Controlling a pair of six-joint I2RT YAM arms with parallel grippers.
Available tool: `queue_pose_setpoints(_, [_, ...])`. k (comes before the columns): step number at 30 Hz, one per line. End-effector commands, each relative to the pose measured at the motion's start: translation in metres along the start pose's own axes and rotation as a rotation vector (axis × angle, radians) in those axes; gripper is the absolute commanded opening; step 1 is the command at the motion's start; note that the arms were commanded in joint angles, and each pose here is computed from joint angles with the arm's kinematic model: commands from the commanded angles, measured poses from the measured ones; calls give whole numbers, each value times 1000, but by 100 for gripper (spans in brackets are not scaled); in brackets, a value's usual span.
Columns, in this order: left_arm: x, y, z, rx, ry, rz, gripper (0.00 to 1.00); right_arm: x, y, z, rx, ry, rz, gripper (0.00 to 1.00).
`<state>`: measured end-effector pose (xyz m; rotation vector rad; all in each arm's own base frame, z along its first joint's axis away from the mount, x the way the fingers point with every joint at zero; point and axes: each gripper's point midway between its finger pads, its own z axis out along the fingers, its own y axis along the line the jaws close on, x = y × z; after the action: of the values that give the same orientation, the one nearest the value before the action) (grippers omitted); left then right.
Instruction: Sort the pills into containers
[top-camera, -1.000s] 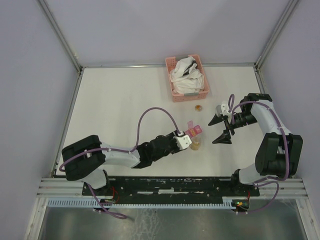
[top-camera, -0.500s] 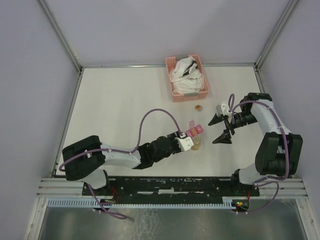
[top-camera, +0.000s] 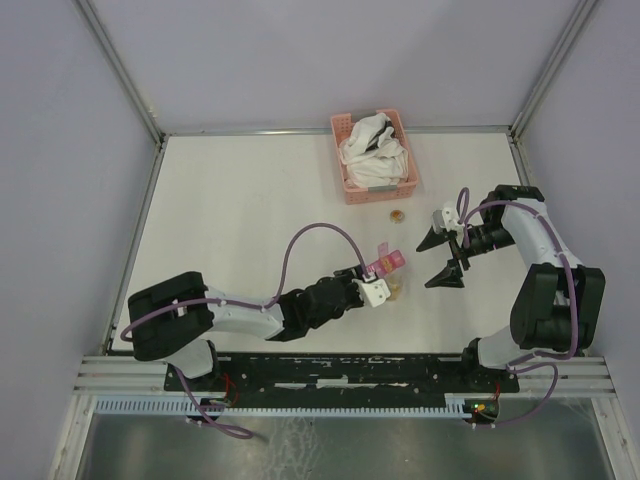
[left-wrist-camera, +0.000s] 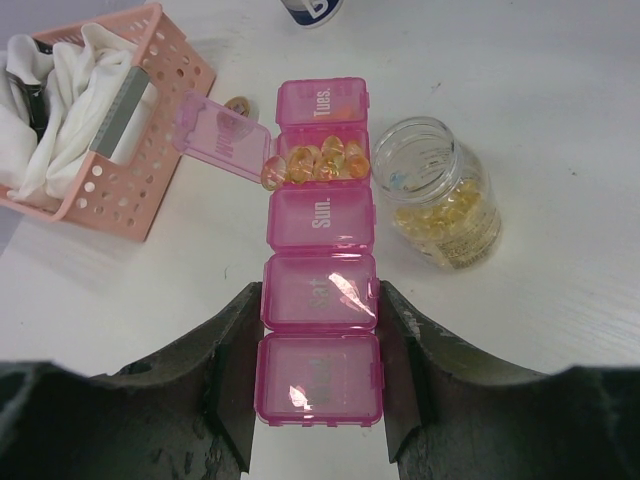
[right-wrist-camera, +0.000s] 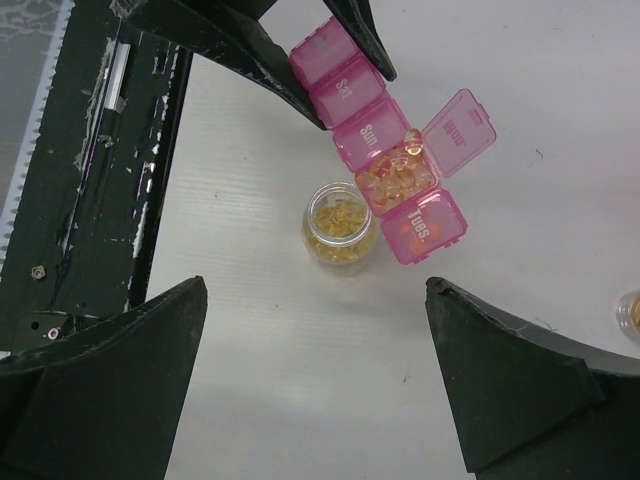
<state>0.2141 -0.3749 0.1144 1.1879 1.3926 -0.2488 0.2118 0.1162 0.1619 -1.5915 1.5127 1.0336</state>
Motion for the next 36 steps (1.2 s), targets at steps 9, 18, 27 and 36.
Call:
queue_pose_setpoints(9, [-30, 15, 4, -86, -67, 46, 18, -13, -5, -4, 11, -36, -20, 99])
queue_pose_setpoints(18, [-35, 16, 1, -108, -78, 67, 18, -13, -4, -3, 9, -37, -18, 99])
queue_pose_setpoints(27, [-37, 16, 0, -135, -70, 110, 18, -13, -4, -3, 7, -39, -20, 99])
queue_pose_setpoints(36, [-38, 15, 0, -151, -59, 140, 18, -14, -3, -3, 1, -41, -20, 99])
